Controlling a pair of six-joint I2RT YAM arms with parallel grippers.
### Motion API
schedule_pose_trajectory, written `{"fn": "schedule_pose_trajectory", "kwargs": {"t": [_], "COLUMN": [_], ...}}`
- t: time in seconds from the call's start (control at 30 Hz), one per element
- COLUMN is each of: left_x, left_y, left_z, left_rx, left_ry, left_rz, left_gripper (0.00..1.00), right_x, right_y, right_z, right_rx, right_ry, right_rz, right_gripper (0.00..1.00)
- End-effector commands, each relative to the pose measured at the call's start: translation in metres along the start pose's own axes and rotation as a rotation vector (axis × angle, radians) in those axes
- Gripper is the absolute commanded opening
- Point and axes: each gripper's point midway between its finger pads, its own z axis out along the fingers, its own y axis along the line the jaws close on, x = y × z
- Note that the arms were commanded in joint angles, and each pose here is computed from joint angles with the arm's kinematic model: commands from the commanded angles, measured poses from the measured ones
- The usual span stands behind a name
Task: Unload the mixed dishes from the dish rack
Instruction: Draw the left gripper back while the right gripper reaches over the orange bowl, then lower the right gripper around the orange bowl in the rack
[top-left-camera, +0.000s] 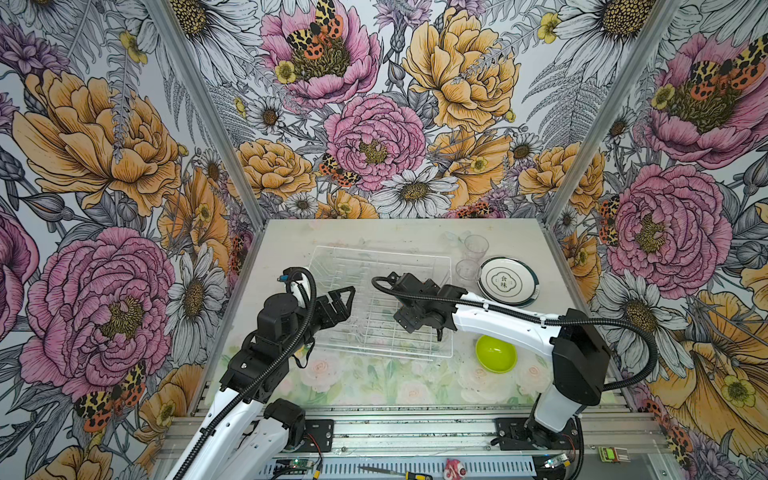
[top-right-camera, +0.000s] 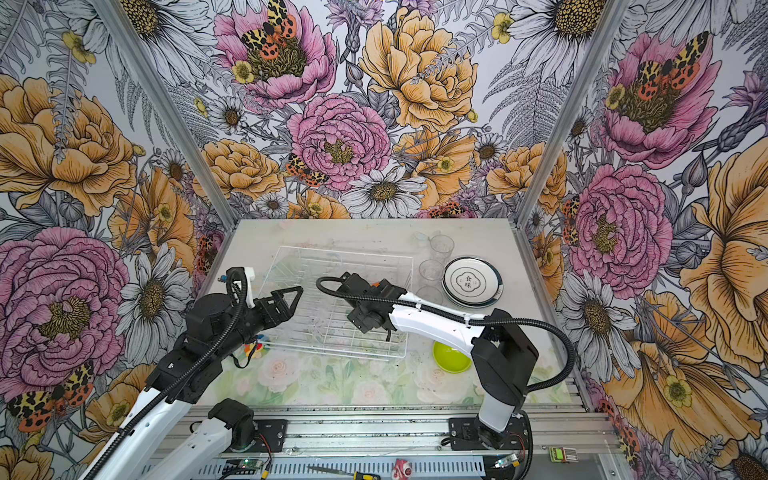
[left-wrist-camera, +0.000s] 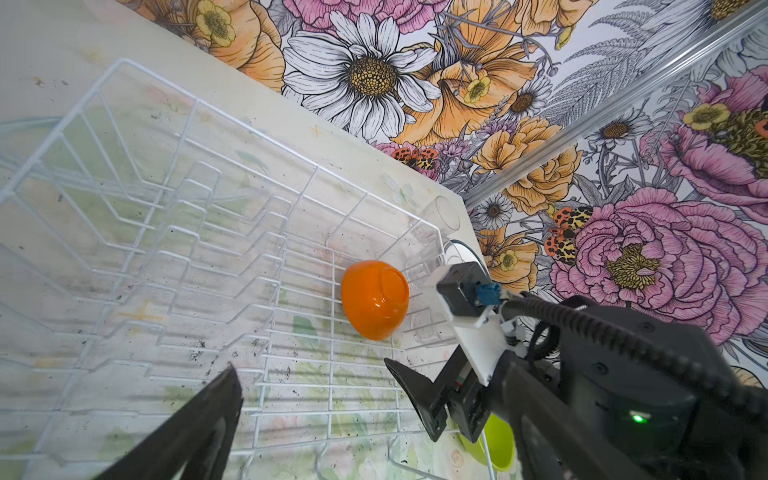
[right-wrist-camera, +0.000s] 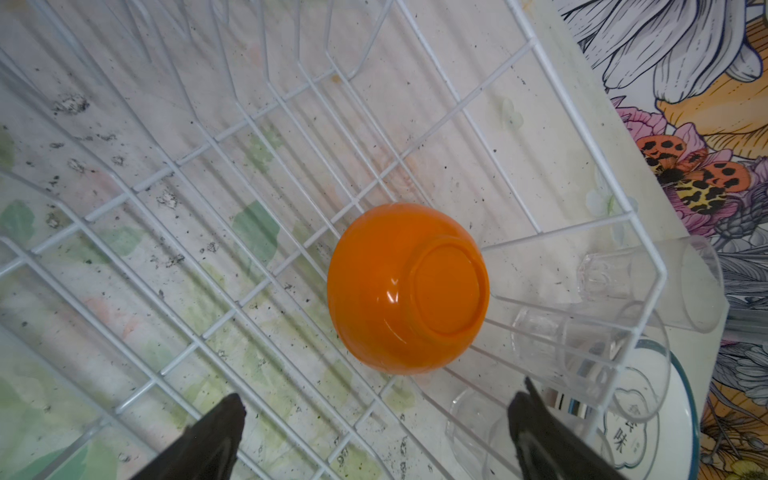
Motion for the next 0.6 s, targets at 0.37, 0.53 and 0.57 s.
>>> {"fn": "schedule_pose_trajectory", "kwargs": {"t": [0.37, 0.53, 0.57], "left_x": [0.006, 0.007, 0.008], "left_y": [0.018, 0.020, 0.020], "left_z": [0.000, -0.001, 0.000], "left_rx": [0.003, 0.005, 0.007], "left_ry": [0.017, 0.014, 0.017], "left_rz": [-0.008, -0.009, -0.008], "left_gripper": [0.99, 0.99, 0.99], "right_x": [0.006, 0.005, 0.003], "right_y": [0.004, -0.006, -0.008], "right_z": [0.036, 0.044, 0.045], "right_rx": [0.084, 0.159, 0.176], "right_ry": [0.089, 0.106, 0.107], "right_rz": [-0.118, -0.133, -0.134], "right_gripper": [0.99, 0.99, 0.99]}}
